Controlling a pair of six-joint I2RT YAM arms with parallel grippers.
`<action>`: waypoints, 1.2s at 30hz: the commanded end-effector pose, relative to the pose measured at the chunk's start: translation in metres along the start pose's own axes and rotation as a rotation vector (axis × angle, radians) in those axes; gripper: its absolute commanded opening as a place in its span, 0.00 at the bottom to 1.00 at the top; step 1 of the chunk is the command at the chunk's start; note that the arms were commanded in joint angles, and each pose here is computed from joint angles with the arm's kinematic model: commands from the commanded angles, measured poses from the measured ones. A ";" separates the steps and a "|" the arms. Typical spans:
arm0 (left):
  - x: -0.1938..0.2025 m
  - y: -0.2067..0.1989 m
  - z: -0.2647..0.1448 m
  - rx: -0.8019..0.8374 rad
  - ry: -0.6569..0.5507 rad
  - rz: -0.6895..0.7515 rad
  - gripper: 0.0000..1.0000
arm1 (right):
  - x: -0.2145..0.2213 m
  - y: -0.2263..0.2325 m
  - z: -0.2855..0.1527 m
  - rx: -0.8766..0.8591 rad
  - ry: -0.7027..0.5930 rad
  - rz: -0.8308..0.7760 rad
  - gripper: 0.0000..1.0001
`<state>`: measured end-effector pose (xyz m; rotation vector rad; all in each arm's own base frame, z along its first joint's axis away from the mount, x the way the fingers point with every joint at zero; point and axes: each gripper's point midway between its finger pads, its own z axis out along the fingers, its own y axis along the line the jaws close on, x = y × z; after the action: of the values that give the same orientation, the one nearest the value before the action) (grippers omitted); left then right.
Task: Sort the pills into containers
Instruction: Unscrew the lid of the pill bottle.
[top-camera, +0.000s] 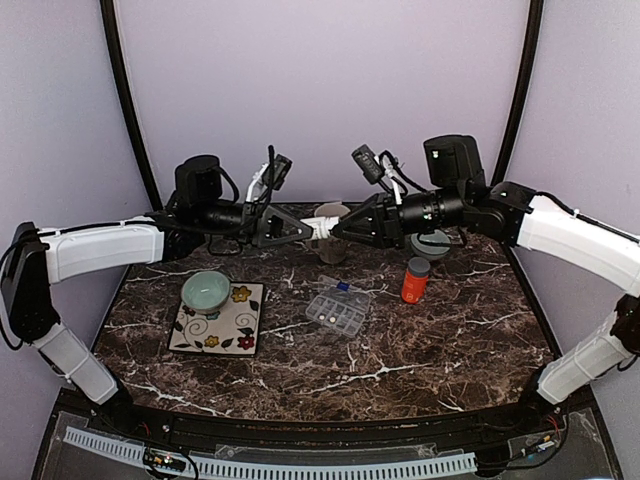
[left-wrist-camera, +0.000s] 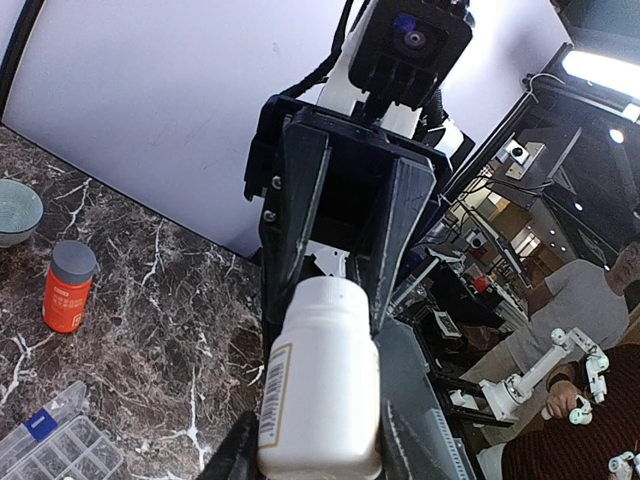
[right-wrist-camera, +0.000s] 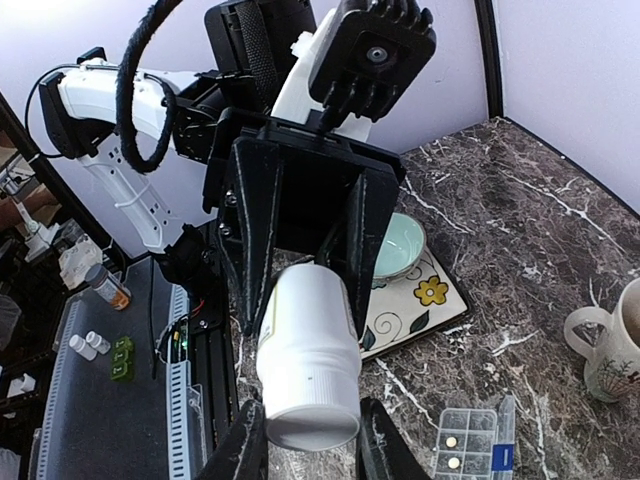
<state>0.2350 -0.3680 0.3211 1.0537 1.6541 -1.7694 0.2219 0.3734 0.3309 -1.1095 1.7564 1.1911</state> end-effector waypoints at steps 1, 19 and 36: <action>-0.005 -0.022 -0.001 0.084 0.022 0.050 0.00 | 0.001 -0.011 -0.007 0.106 0.013 -0.065 0.07; -0.004 -0.019 0.000 0.093 0.029 0.046 0.00 | -0.003 -0.006 -0.008 0.106 0.012 -0.080 0.48; -0.002 -0.014 0.000 0.069 0.024 0.059 0.00 | -0.001 0.015 -0.022 0.051 -0.010 -0.034 0.53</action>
<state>0.2298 -0.3688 0.3139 1.0999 1.6552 -1.8165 0.2151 0.3626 0.3306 -1.1179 1.7761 1.0881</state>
